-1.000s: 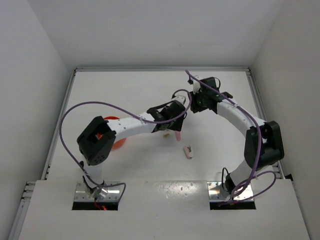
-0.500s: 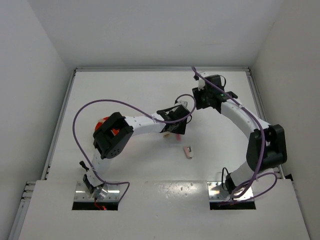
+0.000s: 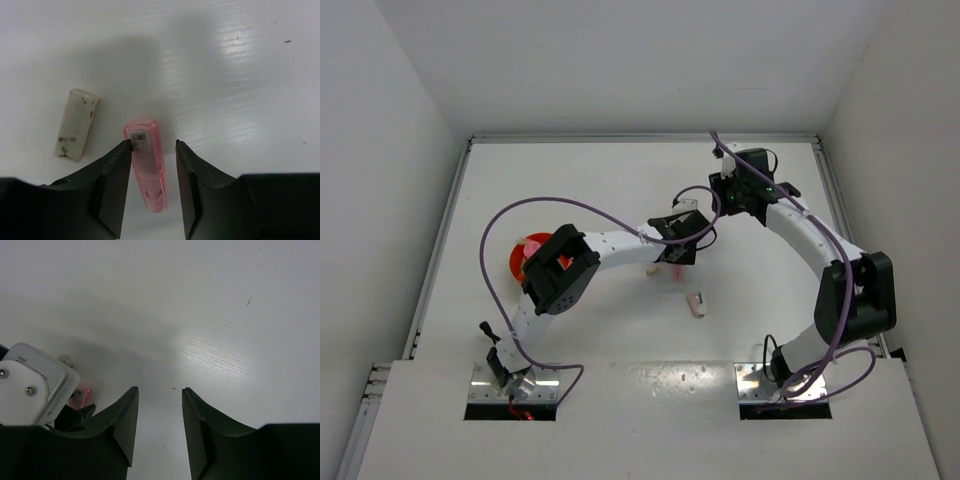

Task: Sort the stationery into containers
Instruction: Pick up the stationery from the center of the board.

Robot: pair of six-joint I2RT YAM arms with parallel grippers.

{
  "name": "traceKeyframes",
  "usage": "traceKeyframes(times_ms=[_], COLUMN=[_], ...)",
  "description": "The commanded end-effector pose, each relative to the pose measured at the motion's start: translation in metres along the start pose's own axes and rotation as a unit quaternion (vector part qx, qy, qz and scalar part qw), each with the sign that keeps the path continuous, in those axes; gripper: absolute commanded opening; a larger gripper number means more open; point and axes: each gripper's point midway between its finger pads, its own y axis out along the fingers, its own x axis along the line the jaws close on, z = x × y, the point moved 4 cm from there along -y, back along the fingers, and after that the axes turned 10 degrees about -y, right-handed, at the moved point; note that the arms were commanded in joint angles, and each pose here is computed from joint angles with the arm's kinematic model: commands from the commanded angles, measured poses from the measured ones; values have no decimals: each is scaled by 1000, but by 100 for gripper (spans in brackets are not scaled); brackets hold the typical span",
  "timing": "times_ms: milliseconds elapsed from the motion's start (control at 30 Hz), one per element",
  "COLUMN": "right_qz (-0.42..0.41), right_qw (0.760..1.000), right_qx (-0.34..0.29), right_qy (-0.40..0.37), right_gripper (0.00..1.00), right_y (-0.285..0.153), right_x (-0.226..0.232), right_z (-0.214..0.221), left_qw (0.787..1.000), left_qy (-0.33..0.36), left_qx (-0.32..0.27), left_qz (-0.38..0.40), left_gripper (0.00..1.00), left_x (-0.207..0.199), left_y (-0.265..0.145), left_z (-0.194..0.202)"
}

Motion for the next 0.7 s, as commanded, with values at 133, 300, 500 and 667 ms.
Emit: traceKeyframes(times_ms=[133,300,500,667], right_qz=[2,-3,-3,-8], right_qw=[999,999,999,999], right_qx=[-43,-44,-49,-50], right_qy=[11,16,18,18], right_gripper=[41,41,41,41], right_y=[-14,-14,-17,-17], right_x=[-6,-4,-7,-6], right_z=[-18,-19,-20,-20], left_qw=[999,999,999,999], left_qy=[-3,-1,9,14], left_qx=[-20,-18,-5,12], left_qz=[-33,-36,-44,-49], left_gripper=[46,46,46,46], left_x=[3,3,5,7], left_y=[-7,-9,-2,3], left_z=[0,-1,6,13])
